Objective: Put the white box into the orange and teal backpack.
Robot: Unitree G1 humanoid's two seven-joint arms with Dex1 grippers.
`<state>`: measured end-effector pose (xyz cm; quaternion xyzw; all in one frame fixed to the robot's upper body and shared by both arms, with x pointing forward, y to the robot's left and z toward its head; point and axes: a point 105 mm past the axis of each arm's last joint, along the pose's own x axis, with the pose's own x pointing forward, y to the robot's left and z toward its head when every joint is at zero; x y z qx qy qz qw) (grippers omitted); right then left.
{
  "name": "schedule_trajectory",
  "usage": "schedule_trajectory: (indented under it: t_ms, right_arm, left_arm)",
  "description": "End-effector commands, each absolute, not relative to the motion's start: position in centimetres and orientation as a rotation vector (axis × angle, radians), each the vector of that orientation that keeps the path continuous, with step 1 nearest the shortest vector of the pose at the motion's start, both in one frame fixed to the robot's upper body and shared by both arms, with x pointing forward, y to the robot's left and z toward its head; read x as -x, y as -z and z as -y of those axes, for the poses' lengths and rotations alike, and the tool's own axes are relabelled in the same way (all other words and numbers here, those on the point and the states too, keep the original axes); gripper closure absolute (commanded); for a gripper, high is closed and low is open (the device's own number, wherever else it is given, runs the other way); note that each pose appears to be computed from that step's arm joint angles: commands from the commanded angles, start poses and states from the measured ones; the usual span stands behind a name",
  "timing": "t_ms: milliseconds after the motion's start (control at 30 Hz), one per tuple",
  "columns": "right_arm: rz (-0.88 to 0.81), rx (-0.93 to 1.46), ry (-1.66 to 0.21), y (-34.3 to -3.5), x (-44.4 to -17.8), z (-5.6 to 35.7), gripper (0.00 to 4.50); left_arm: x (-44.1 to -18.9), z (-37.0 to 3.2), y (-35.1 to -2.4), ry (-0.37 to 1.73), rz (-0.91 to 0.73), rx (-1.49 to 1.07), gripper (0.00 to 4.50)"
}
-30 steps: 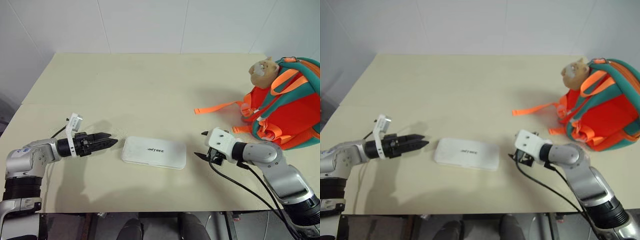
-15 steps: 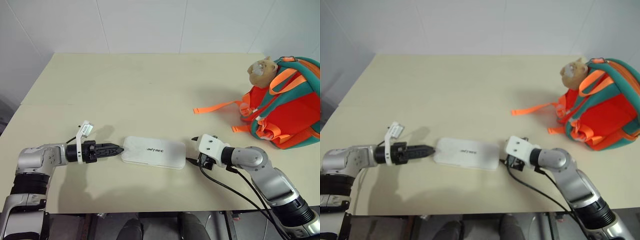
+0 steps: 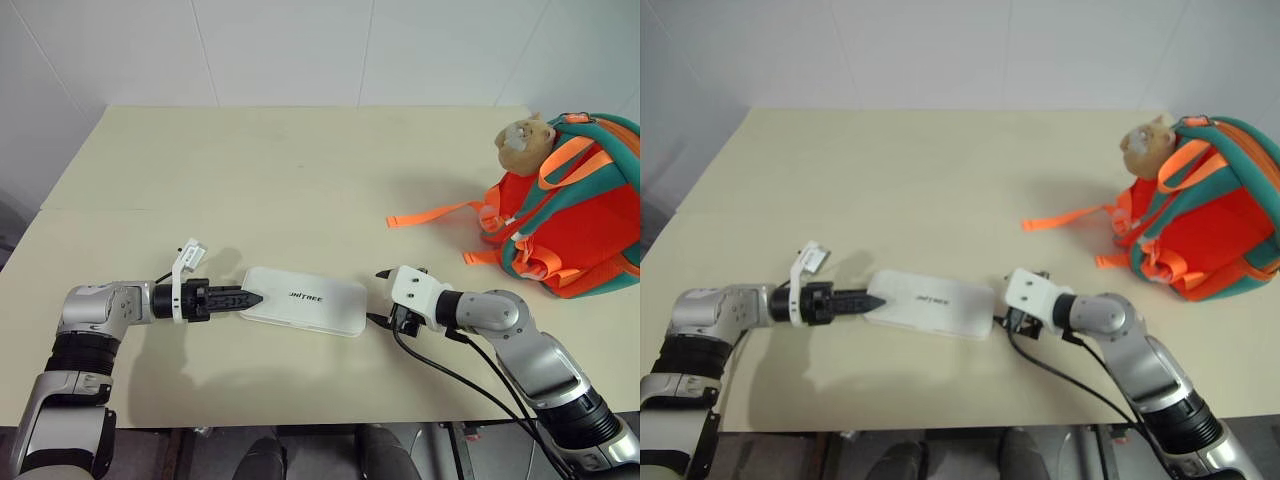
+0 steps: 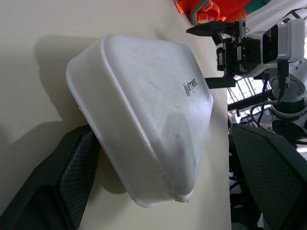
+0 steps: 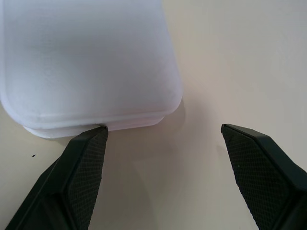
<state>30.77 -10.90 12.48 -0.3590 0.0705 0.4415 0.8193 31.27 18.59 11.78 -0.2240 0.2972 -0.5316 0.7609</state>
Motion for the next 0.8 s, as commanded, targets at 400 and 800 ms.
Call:
schedule_trajectory:
  t_ms: [400, 800]
  right_arm:
    - [-0.110, 0.774, -0.958, -13.3, -30.6, 10.5, 0.00]
    - [-0.116, 0.767, -0.959, -13.2, -30.3, 10.5, 0.00]
  left_arm:
    - [-31.8, -18.8, -12.2, 1.232, -0.712, 0.474, 0.01]
    - [-33.5, -18.1, -12.2, 1.272, -0.713, 0.430, 0.01]
